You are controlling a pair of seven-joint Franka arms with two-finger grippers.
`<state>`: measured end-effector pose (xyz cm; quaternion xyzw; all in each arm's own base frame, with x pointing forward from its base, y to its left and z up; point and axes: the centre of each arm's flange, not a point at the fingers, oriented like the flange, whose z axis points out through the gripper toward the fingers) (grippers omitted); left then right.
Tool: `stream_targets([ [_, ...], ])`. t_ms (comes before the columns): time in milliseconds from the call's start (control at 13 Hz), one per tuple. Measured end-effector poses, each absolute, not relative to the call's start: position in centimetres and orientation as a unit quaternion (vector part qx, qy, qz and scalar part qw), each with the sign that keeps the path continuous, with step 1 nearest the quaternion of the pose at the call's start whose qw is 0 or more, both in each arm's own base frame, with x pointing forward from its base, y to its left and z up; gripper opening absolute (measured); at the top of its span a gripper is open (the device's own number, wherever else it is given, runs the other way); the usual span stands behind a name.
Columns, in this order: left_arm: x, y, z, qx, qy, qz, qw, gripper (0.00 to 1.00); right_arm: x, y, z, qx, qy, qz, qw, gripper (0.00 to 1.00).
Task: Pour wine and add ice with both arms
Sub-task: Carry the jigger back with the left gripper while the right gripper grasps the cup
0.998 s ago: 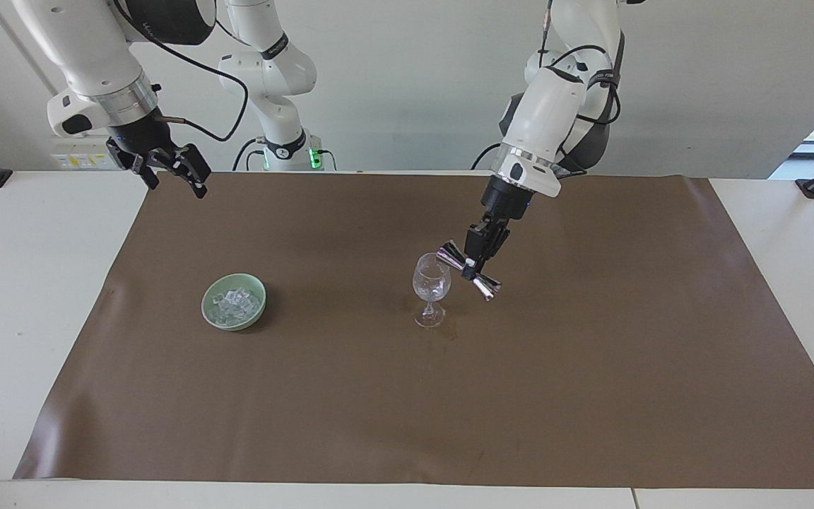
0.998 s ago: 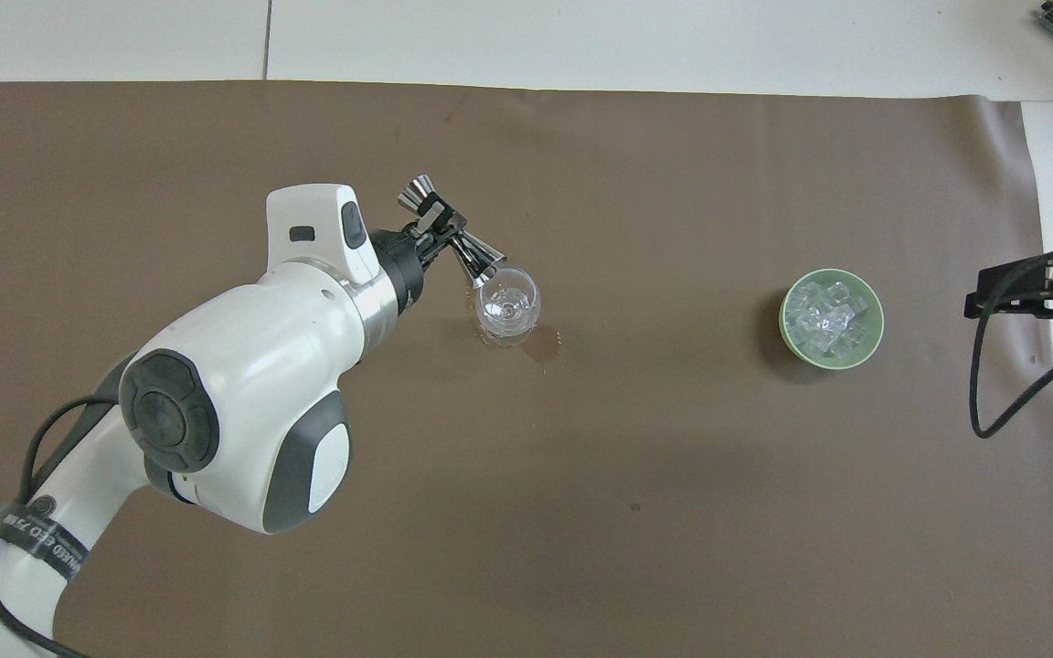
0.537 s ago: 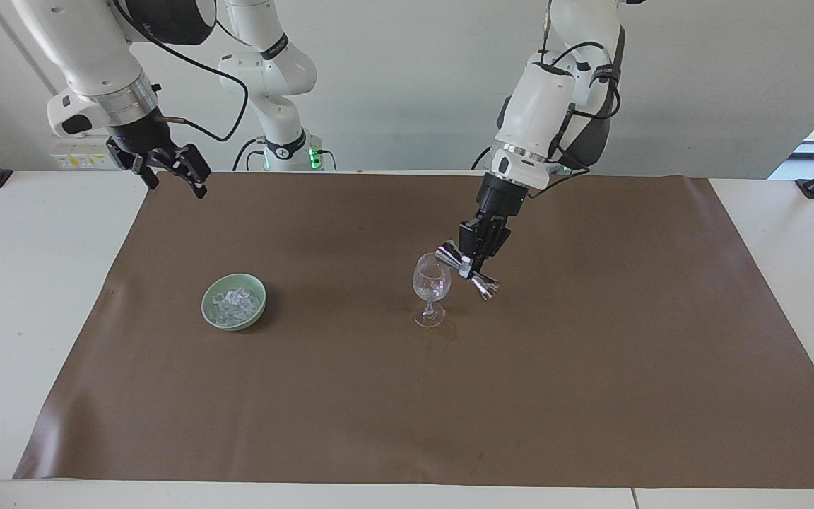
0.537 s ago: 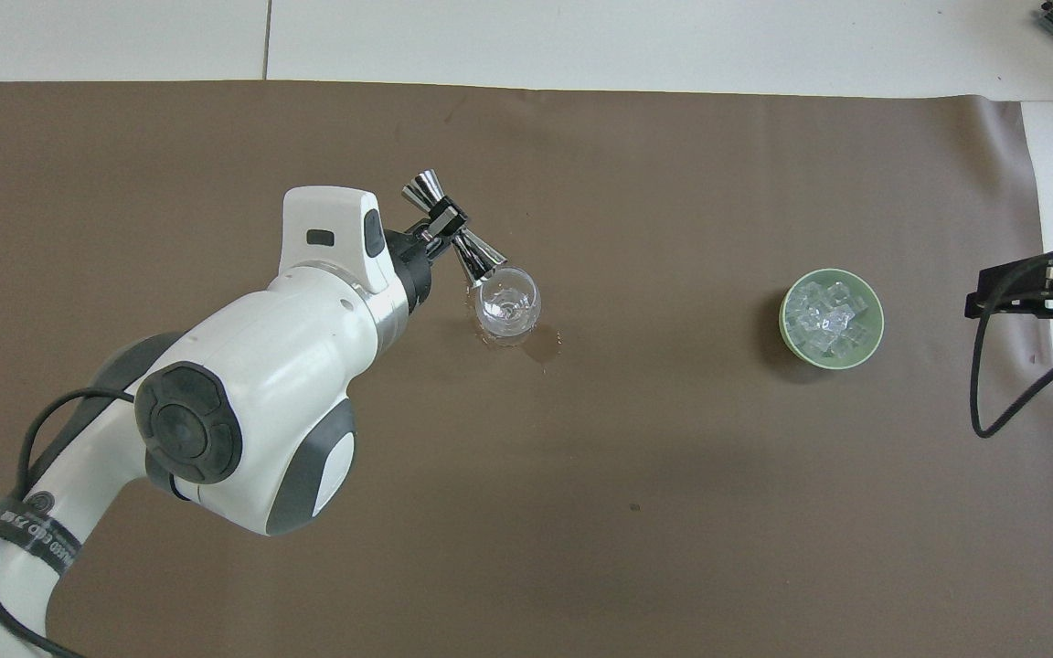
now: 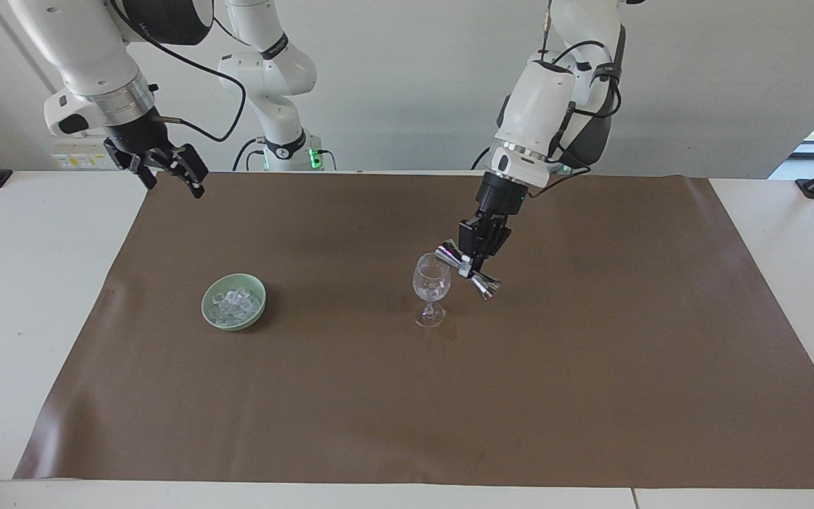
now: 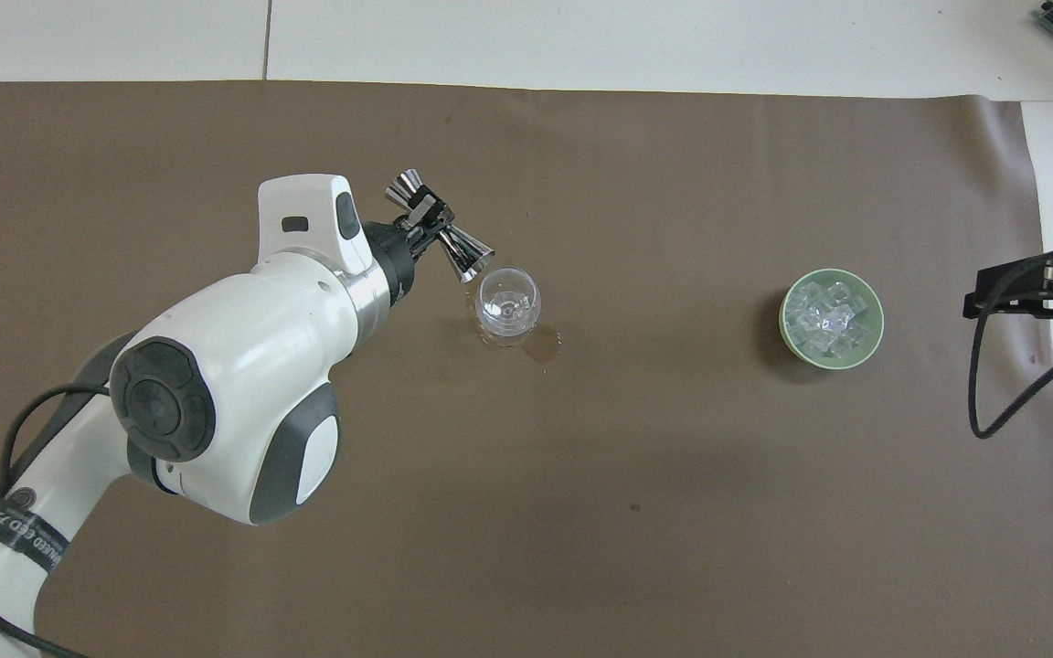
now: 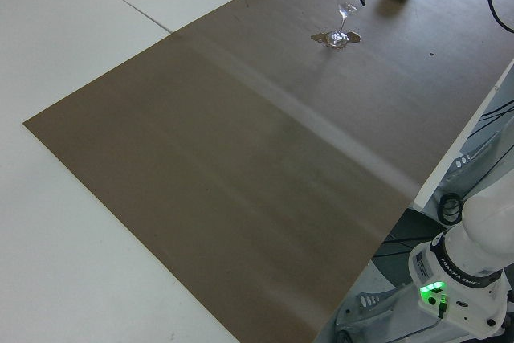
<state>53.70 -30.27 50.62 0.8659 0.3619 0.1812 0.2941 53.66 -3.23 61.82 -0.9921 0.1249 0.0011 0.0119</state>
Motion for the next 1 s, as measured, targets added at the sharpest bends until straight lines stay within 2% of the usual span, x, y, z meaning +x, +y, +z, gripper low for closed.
stream_targets([
  [384,54.9,-27.3,49.3,0.814,0.477,0.069,0.325,0.21,54.4,-2.7,60.7,-0.993,0.119,-0.012,0.012,1.0],
  [614,56.3,-23.6,48.7,0.78,0.533,0.01,0.328,0.21,56.0,-2.0,56.8,-0.996,0.077,-0.031,0.011,1.0],
  [998,58.6,-15.6,48.1,0.706,0.614,-0.08,0.345,0.21,57.4,-1.8,49.5,-0.999,-0.02,-0.024,0.006,1.0],
])
